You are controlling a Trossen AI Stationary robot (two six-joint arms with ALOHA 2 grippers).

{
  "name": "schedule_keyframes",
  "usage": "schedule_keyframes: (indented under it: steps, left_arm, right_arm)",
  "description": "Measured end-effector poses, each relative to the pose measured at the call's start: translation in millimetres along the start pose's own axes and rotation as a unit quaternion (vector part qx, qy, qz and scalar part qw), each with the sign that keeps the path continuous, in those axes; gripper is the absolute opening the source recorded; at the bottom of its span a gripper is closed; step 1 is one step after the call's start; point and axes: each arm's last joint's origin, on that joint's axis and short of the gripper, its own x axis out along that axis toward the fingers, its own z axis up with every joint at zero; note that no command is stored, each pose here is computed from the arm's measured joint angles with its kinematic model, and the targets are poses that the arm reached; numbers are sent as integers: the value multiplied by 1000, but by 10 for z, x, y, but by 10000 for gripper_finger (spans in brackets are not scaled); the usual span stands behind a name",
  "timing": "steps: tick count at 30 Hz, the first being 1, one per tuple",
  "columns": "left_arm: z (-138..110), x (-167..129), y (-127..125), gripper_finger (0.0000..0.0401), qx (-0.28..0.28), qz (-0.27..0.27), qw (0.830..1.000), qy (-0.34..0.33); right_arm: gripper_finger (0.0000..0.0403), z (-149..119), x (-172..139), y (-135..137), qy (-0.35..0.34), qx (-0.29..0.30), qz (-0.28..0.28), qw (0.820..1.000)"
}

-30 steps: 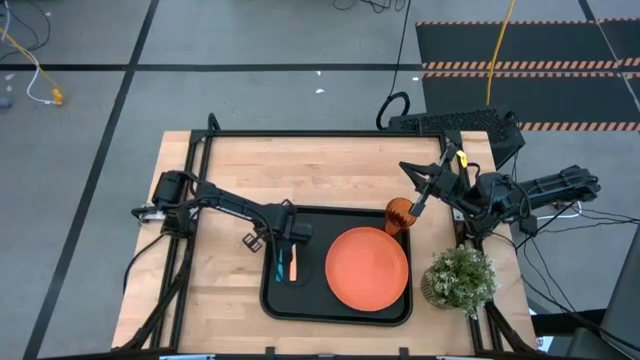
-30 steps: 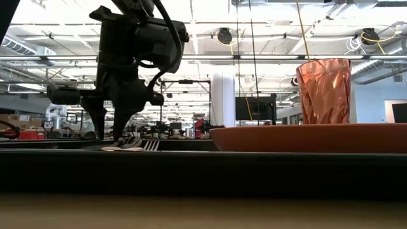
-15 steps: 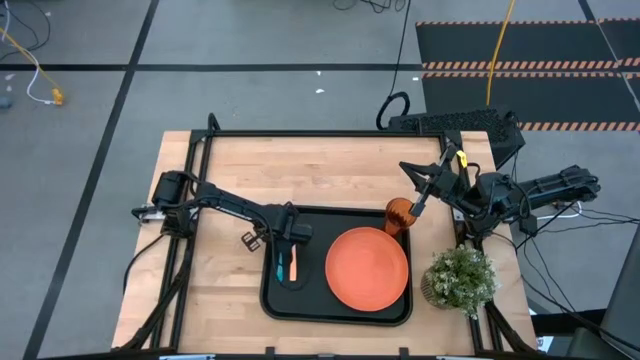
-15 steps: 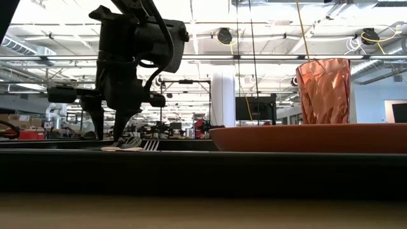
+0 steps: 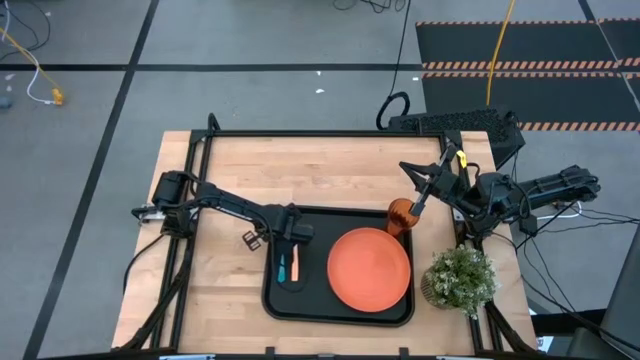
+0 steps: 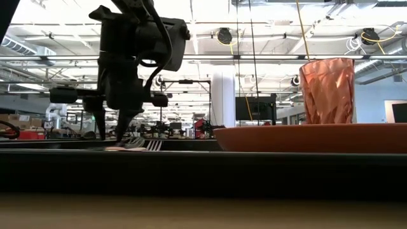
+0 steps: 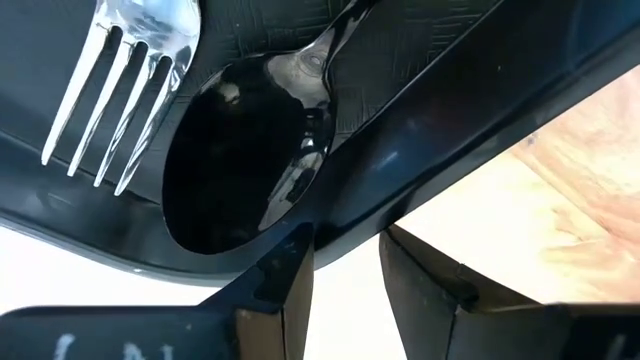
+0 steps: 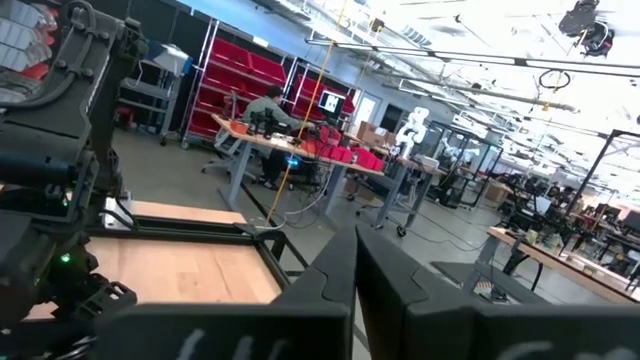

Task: Pick and place plate/cup/fork/spoon on tray
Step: Adjust the black serving tray, then adjust the pink plate on the black serving tray

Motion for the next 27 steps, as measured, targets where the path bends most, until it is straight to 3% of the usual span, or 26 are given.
schedule_keyframes:
  steps: [16,27]
  left_arm:
    - [116,-196,193,117,-22,60,996,-61]
    - [111,-232,204,117,-23,60,996,-61]
  right_arm:
    - [0,1,-1,-2,0,-14,-1,1000]
    - [0,2,-1,-2,0,-14,-1,1000]
